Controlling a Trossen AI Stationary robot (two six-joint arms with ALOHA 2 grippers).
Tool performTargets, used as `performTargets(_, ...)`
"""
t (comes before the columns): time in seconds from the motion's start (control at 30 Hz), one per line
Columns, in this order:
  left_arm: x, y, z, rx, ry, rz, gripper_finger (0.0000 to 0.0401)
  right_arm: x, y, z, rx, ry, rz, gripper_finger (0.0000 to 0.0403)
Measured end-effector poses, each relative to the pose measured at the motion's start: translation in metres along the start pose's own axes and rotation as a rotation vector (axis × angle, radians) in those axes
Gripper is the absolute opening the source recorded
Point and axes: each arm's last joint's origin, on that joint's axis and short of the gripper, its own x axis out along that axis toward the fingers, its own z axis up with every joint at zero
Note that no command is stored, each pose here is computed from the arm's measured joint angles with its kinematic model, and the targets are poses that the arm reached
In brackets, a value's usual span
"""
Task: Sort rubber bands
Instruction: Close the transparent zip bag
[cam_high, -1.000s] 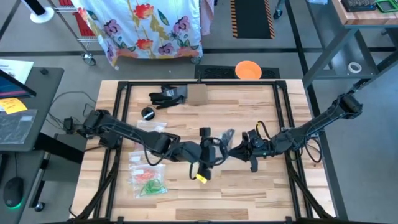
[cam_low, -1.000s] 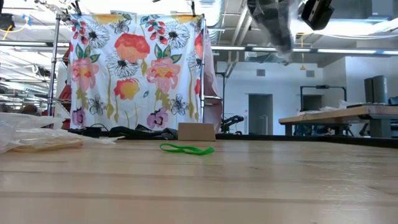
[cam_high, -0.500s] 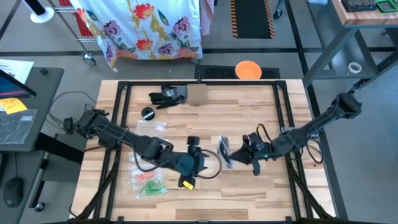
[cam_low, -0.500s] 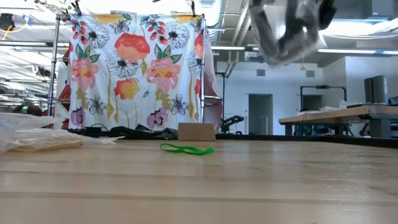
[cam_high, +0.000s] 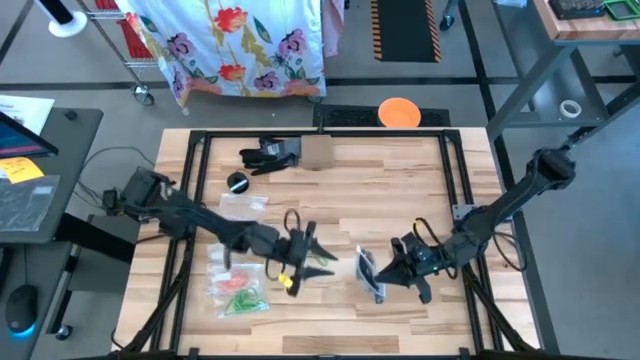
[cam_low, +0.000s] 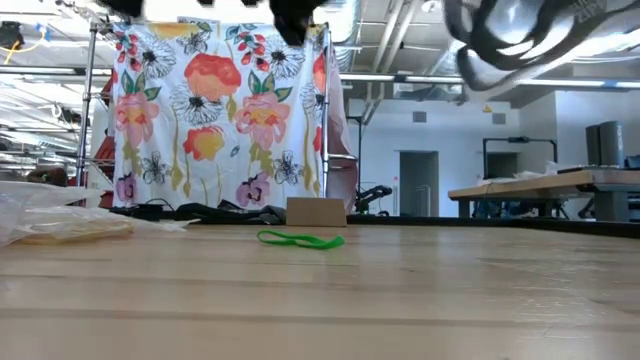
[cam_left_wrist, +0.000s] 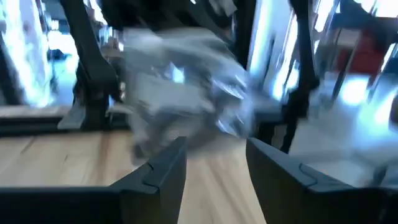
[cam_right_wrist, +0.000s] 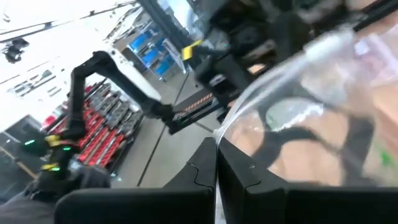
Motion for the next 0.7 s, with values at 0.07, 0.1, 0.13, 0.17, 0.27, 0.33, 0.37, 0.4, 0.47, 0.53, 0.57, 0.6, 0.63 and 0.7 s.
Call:
performTargets(0.07,0.002,0.015,-0.012,-0.056,-0.092,-0.035,0.0159,0.004,0.0,-0.004,0.021,0.008,0.017,0.0)
performTargets(0.1,0.004,0.021,-0.018,-0.074,-0.119,-0.063,0.0159,0.006,0.0,-0.005,0.031,0.01,0.028,0.0)
performTargets(0.13,0.006,0.027,-0.022,-0.09,-0.149,-0.096,0.0159,0.007,0.0,-0.007,0.04,0.015,0.039,0.0)
performTargets(0.17,0.009,0.032,-0.024,-0.099,-0.178,-0.132,0.0159,0.009,0.001,-0.008,0.049,0.017,0.053,0.0)
performTargets(0.27,0.018,0.049,-0.024,-0.115,-0.199,-0.151,0.0159,0.016,0.002,-0.011,0.057,0.035,0.061,0.0)
performTargets(0.33,0.023,0.06,-0.027,-0.122,-0.18,-0.165,0.0159,0.021,0.006,-0.011,0.055,0.039,0.065,0.0)
performTargets(0.37,0.024,0.062,-0.028,-0.116,-0.181,-0.203,0.0159,0.023,0.01,-0.01,0.055,0.037,0.075,0.0)
performTargets(0.4,0.025,0.063,-0.025,-0.104,-0.195,-0.254,0.0159,0.024,0.013,-0.01,0.048,0.038,0.084,0.0)
performTargets(0.47,0.026,0.06,-0.017,-0.078,-0.227,-0.341,0.0159,0.026,0.018,-0.011,0.041,0.041,0.095,0.0)
performTargets(0.53,0.028,0.059,-0.014,-0.058,-0.223,-0.357,0.0159,0.028,0.021,-0.011,0.036,0.048,0.106,0.0)
performTargets(0.57,0.03,0.06,-0.014,-0.05,-0.211,-0.353,0.0159,0.028,0.023,-0.011,0.037,0.048,0.112,0.0)
performTargets(0.6,0.032,0.061,-0.015,-0.042,-0.195,-0.346,0.0159,0.029,0.025,-0.011,0.038,0.047,0.117,0.0)
performTargets(0.63,0.034,0.062,-0.015,-0.033,-0.179,-0.341,0.0159,0.029,0.026,-0.01,0.038,0.047,0.118,0.0)
performTargets(0.7,0.037,0.061,-0.012,-0.009,-0.173,-0.346,0.0159,0.029,0.027,-0.01,0.038,0.044,0.118,0.0)
